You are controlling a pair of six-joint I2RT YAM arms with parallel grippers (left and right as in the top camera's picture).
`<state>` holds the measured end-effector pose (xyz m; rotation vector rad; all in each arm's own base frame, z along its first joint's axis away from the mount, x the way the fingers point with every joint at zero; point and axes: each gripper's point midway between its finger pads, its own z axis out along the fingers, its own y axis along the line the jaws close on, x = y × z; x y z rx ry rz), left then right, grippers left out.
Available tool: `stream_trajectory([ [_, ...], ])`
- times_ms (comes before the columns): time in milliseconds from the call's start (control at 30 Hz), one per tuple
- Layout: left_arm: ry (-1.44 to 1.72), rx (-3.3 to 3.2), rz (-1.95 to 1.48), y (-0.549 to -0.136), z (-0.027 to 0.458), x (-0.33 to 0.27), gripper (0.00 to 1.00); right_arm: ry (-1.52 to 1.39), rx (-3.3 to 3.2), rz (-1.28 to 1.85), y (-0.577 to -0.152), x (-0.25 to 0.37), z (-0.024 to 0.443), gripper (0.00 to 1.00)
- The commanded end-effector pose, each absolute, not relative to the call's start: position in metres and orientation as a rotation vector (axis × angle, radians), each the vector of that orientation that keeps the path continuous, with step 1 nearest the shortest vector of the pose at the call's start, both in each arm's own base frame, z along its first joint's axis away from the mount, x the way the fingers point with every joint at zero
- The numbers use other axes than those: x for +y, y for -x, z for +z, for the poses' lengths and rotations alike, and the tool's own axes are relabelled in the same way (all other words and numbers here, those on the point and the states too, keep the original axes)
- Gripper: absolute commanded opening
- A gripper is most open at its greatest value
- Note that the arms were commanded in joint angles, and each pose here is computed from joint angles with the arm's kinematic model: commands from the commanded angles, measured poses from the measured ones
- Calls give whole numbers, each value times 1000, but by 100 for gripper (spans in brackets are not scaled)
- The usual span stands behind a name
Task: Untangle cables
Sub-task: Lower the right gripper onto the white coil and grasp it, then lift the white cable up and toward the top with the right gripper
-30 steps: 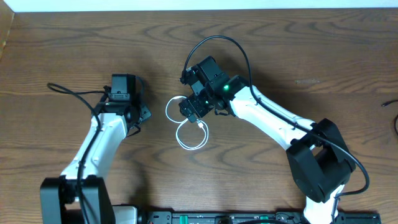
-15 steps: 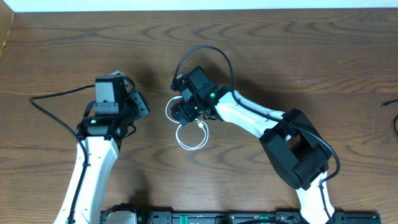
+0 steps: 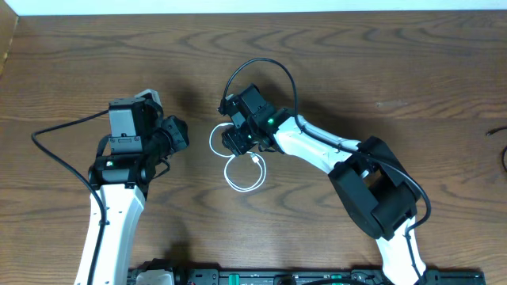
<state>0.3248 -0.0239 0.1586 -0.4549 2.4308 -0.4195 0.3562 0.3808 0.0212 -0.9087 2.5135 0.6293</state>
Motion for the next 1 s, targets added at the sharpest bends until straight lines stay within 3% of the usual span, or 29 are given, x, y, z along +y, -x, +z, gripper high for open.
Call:
stream_trajectory([
  [0, 437, 2431, -432, -322, 161, -25, 37, 905, 2562, 616, -353, 376, 0, 58],
  [133, 437, 2432, -432, -322, 161, -25, 36, 907, 2570, 613, -353, 375, -4, 55],
  [167, 437, 2432, -432, -322, 161, -25, 36, 907, 2570, 612, -353, 375, -4, 50],
  [233, 437, 2432, -432, -322, 161, -25, 37, 902, 2568, 601, -354, 374, -4, 30],
  [367, 440, 2440, -431, -320, 159, -25, 37, 897, 2570, 585, -356, 373, -5, 1],
  [633, 443, 2461, -441, -316, 157, -27, 37, 764, 2586, 609, -371, 365, 24, 1],
  [767, 404, 2473, -559, -313, 159, -43, 41, 676, 2531, 565, -395, 344, 83, 1],
  [967, 299, 2469, -777, -306, 169, -72, 49, 507, 2376, 586, -418, 301, 219, 1],
])
